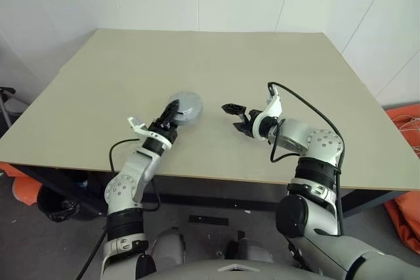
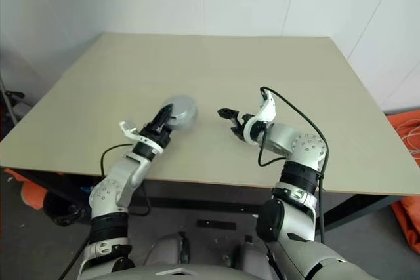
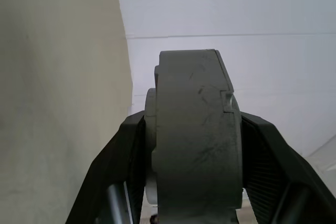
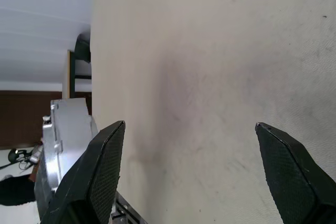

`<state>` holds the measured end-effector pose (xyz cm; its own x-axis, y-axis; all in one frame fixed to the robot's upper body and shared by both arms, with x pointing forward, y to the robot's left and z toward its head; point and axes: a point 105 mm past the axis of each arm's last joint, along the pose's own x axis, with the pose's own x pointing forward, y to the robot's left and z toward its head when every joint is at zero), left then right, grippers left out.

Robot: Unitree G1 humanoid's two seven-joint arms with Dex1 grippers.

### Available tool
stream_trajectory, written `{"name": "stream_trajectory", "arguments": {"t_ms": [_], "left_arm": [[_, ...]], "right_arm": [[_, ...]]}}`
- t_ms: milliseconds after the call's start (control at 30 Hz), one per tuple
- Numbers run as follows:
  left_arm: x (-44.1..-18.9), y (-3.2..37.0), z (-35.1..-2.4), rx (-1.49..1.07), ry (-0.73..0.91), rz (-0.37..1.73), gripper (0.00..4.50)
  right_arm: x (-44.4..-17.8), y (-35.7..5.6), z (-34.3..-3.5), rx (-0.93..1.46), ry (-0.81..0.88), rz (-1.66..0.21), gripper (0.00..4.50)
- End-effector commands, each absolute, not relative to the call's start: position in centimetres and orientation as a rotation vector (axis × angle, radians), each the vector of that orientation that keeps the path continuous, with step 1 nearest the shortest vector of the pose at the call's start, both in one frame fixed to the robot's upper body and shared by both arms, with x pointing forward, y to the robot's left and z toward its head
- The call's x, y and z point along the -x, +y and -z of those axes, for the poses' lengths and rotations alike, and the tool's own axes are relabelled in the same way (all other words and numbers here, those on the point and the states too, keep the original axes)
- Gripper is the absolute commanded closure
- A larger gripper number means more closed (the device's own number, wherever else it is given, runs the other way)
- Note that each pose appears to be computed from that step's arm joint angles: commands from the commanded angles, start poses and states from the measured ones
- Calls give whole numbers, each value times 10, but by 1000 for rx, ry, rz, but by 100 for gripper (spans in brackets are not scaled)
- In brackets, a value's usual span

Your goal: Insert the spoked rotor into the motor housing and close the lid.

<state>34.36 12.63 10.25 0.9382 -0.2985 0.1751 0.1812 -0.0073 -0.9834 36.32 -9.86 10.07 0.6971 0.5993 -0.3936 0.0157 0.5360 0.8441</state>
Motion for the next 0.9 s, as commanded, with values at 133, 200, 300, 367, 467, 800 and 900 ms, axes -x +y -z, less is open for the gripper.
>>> {"name": "stream_trajectory", "arguments": {"t_ms": [133,200,300,367,467,800,900], "left_arm": [[-347,183,-125,1445,-194,148,238],[-346,194,-123,1431,-223,86,238],[-345,212,-115,1419,-253,-43,238],[-344,223,-110,1412,-272,-123,238],[-343,236,-103,1409,-286,-223,238],[-350,241,-75,1424,-167,-392,238],[-351,240,-75,1418,-157,-398,238]], "right_arm": [[-365,-97,-110,-949,705,-428,0],[-365,-97,-110,-948,707,-431,0],[-365,-93,-111,-942,712,-448,0],[-365,-91,-111,-940,713,-457,0],[-365,-89,-112,-940,712,-466,0],[-363,-89,-113,-941,704,-472,0],[-362,-89,-113,-942,703,-472,0]]}}
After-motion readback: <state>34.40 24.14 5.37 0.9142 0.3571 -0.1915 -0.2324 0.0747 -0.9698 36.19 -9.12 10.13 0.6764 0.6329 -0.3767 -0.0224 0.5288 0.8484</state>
